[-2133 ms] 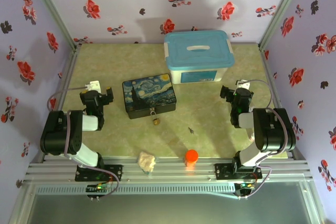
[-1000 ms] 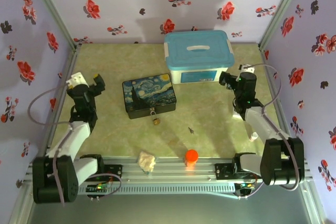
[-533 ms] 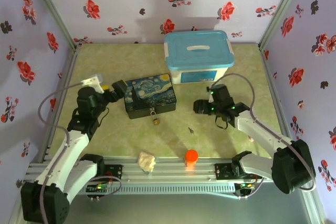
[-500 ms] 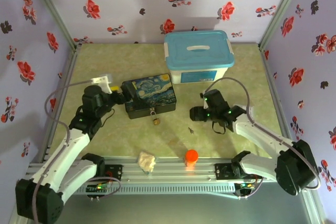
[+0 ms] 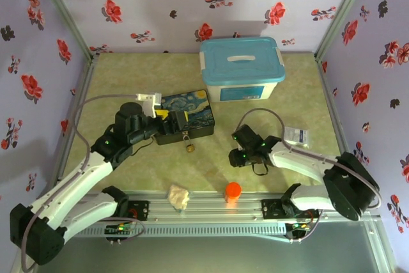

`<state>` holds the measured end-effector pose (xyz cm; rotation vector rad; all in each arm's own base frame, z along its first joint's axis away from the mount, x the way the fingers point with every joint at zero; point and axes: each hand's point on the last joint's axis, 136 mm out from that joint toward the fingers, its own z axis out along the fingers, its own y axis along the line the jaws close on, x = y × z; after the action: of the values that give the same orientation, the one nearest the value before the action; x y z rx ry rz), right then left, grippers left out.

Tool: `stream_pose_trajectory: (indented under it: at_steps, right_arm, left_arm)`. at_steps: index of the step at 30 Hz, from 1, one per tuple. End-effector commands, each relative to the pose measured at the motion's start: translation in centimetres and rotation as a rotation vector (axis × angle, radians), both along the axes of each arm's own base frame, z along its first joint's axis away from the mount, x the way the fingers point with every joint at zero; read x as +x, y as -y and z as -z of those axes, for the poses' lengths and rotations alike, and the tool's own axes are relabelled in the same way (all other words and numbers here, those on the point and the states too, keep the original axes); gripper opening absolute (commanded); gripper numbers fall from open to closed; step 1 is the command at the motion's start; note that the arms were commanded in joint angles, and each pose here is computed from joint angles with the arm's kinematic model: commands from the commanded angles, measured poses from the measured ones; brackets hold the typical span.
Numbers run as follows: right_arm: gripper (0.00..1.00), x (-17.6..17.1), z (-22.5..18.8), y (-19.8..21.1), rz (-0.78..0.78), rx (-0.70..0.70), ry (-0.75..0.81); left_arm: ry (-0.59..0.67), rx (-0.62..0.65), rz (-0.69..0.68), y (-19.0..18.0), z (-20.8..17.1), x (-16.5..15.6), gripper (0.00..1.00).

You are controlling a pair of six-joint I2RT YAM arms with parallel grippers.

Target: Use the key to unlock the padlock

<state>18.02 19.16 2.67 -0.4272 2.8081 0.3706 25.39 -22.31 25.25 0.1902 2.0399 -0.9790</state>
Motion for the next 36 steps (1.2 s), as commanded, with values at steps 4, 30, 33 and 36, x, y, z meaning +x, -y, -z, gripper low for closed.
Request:
stream_pose_trajectory:
  at_steps: [4,30,33,36]
  right_arm:
    - [0.39,0.4,0.4,-0.8,-0.028,-0.078,0.034]
    - [0.01,1.0,3.4,-4.1,-0.098,-0.065,-0.026]
    - [0.00,1.4,2.7,-4.3,-0.088,-0.035,-0.020]
    - [0.00,1.9,1.9,-4.6,-0.067,0.002,-0.009]
  left_arm:
    - [-0.027,-0.010,0.034,0.8,1.0,-0.7,1.00]
    - [-0.049,0.054,0.032,0.6,3.3,-0.6,1.00]
    - [-0.060,0.061,0.031,0.6,3.8,-0.6,1.00]
    - [-0.072,0.063,0.030,0.6,4.2,-0.6,1.00]
